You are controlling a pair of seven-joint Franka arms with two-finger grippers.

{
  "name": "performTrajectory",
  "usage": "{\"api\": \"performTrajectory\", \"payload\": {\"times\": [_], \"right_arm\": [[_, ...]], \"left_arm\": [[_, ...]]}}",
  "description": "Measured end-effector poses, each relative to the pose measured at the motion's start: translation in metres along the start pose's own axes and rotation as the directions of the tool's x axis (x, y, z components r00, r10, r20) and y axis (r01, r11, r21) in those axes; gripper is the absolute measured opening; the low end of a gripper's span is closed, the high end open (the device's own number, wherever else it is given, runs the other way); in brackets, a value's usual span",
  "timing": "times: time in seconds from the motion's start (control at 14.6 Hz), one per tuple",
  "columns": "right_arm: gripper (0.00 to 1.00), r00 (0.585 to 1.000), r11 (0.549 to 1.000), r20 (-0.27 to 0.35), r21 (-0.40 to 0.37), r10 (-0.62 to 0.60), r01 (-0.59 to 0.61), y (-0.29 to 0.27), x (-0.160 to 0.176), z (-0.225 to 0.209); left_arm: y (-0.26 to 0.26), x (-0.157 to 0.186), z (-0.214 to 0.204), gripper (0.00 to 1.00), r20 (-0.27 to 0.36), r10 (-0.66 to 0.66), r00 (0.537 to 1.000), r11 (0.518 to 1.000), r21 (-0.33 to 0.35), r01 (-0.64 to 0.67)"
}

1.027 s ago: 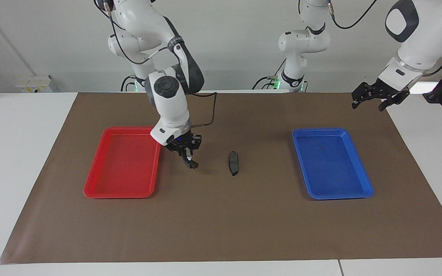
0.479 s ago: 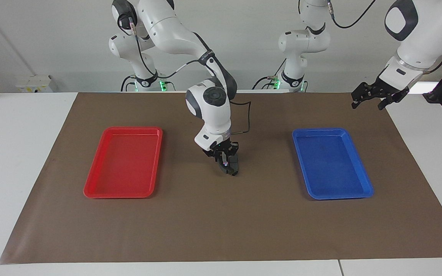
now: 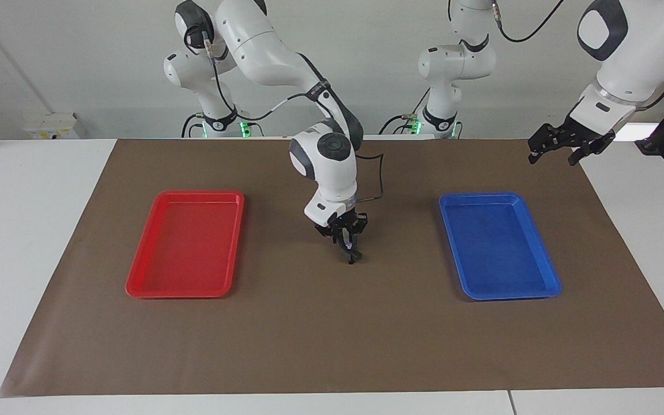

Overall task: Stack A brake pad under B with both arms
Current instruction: 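Lower the curved pad onto the other pad and open the right gripper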

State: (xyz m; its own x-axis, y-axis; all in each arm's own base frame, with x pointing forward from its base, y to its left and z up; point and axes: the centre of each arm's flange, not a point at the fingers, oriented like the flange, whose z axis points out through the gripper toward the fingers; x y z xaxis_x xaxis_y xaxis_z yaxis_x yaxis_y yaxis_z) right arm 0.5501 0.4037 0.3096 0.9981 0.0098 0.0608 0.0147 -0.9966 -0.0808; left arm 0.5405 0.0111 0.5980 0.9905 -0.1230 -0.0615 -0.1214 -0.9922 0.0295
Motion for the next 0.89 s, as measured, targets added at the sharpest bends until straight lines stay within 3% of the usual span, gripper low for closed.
{"api": "performTrajectory", "payload": {"times": [0.89], "right_arm": [[0.43,1.0,1.0,-0.025,0.016,0.0,0.0,-0.0024,0.0033,0.0037]], "left_arm": [[-0.0005,0.0002,-0.0004,0.99,-0.003,-0.005,1.0,1.0,0.0,0.005]]}}
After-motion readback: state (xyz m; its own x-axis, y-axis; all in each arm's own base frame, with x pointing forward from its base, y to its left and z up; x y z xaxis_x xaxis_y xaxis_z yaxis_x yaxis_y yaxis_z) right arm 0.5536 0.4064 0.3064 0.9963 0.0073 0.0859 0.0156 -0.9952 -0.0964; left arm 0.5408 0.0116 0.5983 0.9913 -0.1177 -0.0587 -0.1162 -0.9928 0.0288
